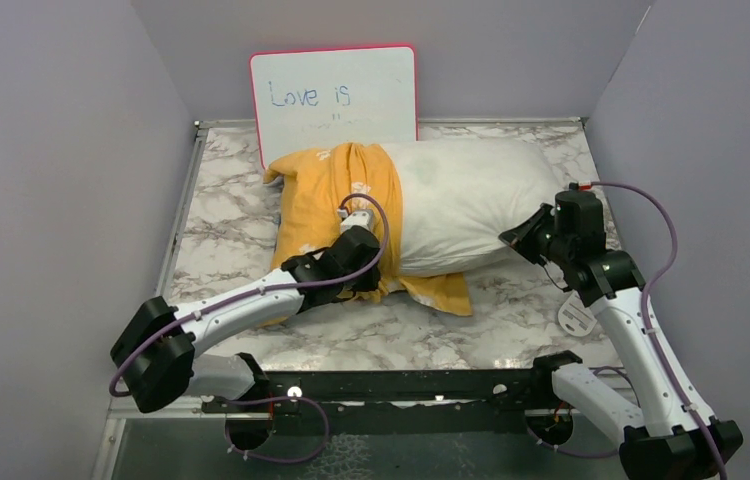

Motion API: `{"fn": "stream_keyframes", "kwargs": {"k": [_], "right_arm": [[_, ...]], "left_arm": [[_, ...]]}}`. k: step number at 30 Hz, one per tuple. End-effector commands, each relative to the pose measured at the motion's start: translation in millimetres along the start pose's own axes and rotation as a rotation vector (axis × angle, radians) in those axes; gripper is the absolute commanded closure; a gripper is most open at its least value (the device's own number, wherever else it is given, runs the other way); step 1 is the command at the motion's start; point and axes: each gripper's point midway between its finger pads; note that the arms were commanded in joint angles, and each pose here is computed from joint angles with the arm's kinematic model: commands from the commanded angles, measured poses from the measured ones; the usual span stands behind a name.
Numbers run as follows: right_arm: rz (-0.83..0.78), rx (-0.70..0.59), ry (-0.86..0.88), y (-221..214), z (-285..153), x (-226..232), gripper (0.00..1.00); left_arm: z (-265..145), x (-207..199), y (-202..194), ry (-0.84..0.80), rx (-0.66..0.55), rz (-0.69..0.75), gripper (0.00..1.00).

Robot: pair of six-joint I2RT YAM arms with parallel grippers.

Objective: Remove the pillowcase from the pillow
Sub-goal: Remove the pillow from the pillowcase.

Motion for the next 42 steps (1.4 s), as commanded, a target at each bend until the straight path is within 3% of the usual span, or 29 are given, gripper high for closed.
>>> {"fn": "stream_keyframes", "kwargs": {"k": [1,3,10,15,16,18,20,30,37,42], "right_arm": [[-0.033,-0.097,0.066,24.3,-6.9,23.0,0.99],[-0.050,-0.118,0.052,29.3,-6.8,21.9,0.99],[-0.082,-0.212,0.012,50.2,-9.3,21.2,0.99],[-0.095,-0.215,0.006,54.0,-5.0,25.4,1.00],[-0.097,-0.211,0.006,53.5,-4.0,25.8,1.00],[-0.098,-0.211,0.006,53.0,-2.7,24.7,0.99],[-0.097,-0.230,-0.007,55.3,-2.5,20.4,0.99],[-0.146,-0.353,-0.144,72.2,-4.9,-16.2,0.99],[-0.186,-0.368,-0.208,75.6,-4.1,-28.9,1.00],[-0.213,-0.380,-0.226,77.8,-10.9,-33.4,0.99]], "left_arm": [[-11.6,64.3,-3.8,0.336,-0.042,0.001,0.88],[-24.4,80.0,-12.1,0.386,-0.059,-0.008,1.00],[-54.3,108.8,-47.6,0.452,-0.042,-0.045,1.00],[-65.8,104.9,-50.9,0.398,-0.057,-0.066,0.99],[-66.6,98.7,-46.7,0.360,-0.068,-0.052,0.90],[-69.1,83.6,-32.8,0.278,-0.100,-0.027,0.61],[-75.3,68.9,-15.3,0.206,-0.137,-0.008,0.49],[-138.6,31.1,83.5,0.066,-0.374,0.028,0.23],[-122.7,17.7,94.0,0.059,-0.300,0.098,0.16],[-112.6,38.1,107.5,0.147,-0.260,0.086,0.09]]}}
Point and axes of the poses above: each gripper's point midway between its finger pads, its own z axis out along the fingers, its own x axis along the line the jaws close on, y = z × x, and after that the axes turned 15 degrees about z, right-handed
